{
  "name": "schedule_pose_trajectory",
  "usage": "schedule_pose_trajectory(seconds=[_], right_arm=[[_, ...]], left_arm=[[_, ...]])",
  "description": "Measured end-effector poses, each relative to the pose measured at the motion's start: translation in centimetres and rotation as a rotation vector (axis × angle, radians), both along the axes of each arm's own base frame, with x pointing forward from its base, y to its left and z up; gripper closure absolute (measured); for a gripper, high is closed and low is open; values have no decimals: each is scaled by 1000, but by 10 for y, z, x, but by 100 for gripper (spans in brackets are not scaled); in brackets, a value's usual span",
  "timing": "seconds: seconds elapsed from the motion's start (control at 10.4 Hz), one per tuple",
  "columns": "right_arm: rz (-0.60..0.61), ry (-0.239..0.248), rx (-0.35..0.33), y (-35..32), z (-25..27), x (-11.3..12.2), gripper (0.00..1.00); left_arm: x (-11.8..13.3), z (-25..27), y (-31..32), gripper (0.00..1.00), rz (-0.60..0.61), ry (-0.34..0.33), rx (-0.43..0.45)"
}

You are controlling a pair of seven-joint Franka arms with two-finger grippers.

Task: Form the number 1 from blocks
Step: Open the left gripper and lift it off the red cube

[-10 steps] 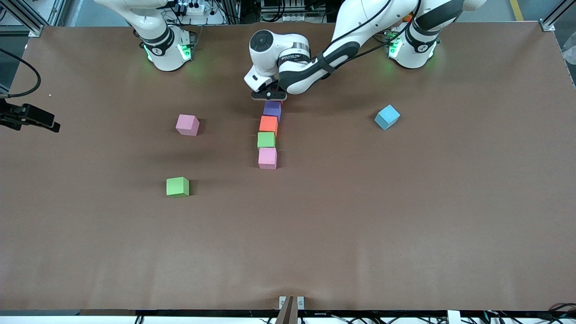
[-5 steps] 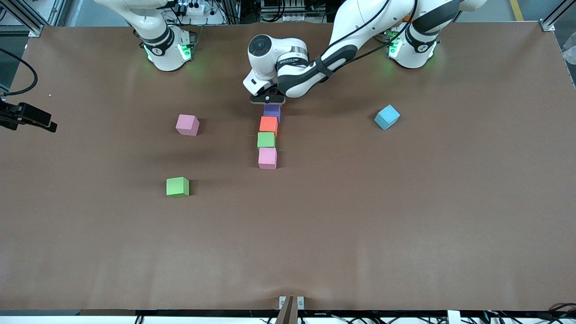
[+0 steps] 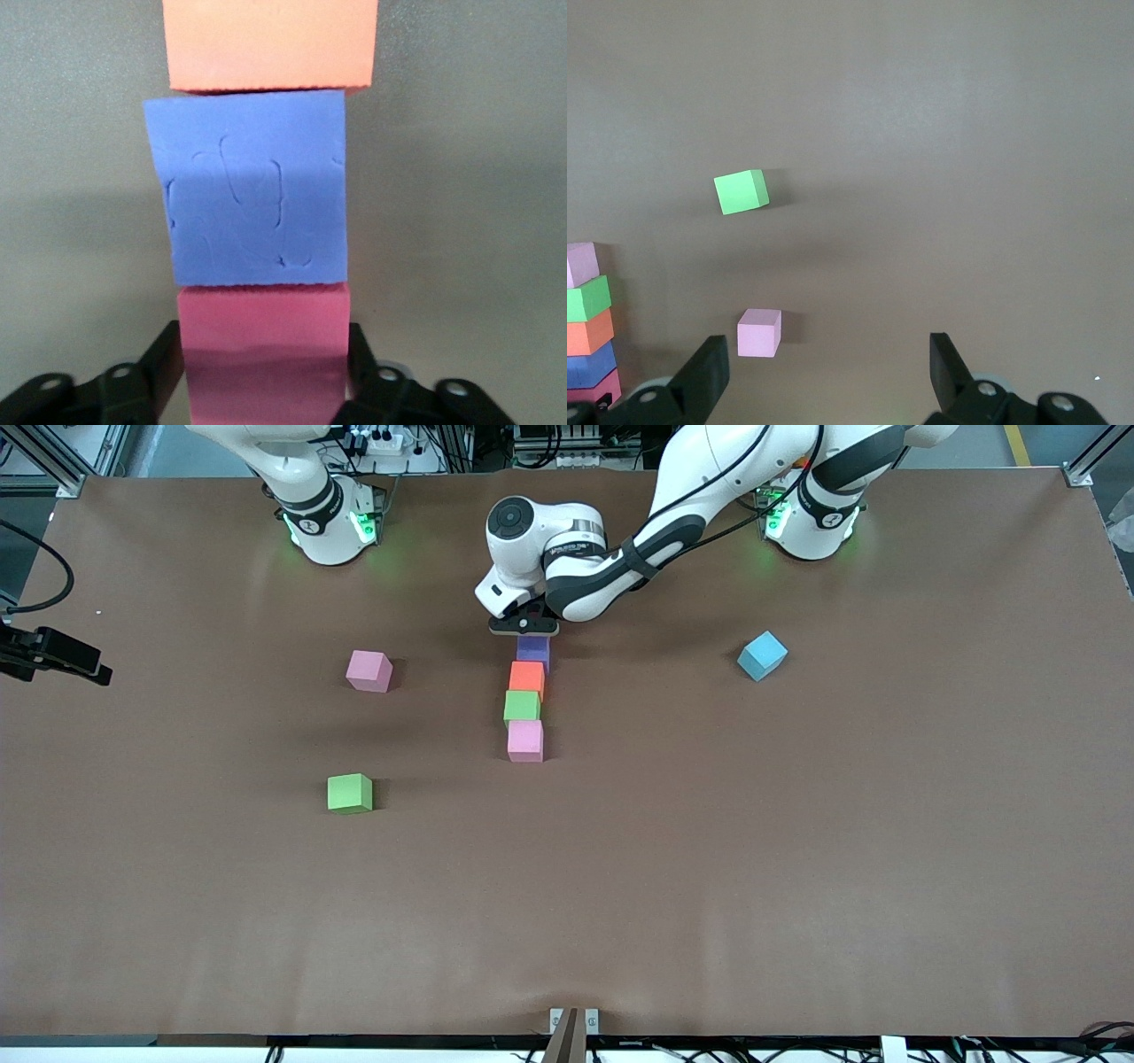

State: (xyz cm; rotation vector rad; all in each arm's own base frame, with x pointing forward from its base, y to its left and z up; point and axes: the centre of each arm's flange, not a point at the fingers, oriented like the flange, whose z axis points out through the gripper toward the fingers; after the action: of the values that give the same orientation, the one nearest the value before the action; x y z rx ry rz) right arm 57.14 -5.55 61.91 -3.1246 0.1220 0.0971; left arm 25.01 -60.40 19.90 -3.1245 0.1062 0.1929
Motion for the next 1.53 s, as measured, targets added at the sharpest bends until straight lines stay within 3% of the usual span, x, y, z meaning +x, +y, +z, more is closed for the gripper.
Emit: schedule_pose_trajectory(seconds=[0.1,0.19,0.48,0.77,1.15,1.34,1.53], right_arm=[[0,0,0,0,0,0,0],[0,0,0,0,0,0,0],[-1,-1,-1,0,0,0,0],[-1,-1,-2,-1,1,0,0],[-3,-2,-3,-2,1,0,0],[-6,-3,-3,-4,2,0,0],[-8,-3,-3,-5,2,0,0]], left_arm=[[-1,0,-1,7,-3,0,0],[-2,0,-1,0,-4,0,0],[6,11,0,0,1,-17,27],[47,79,10,0,72,-87,20],[159,159,83,0,226,-195,7],[233,171,151,0,243,-199,27],[286,188,213,0,248,-192,42]])
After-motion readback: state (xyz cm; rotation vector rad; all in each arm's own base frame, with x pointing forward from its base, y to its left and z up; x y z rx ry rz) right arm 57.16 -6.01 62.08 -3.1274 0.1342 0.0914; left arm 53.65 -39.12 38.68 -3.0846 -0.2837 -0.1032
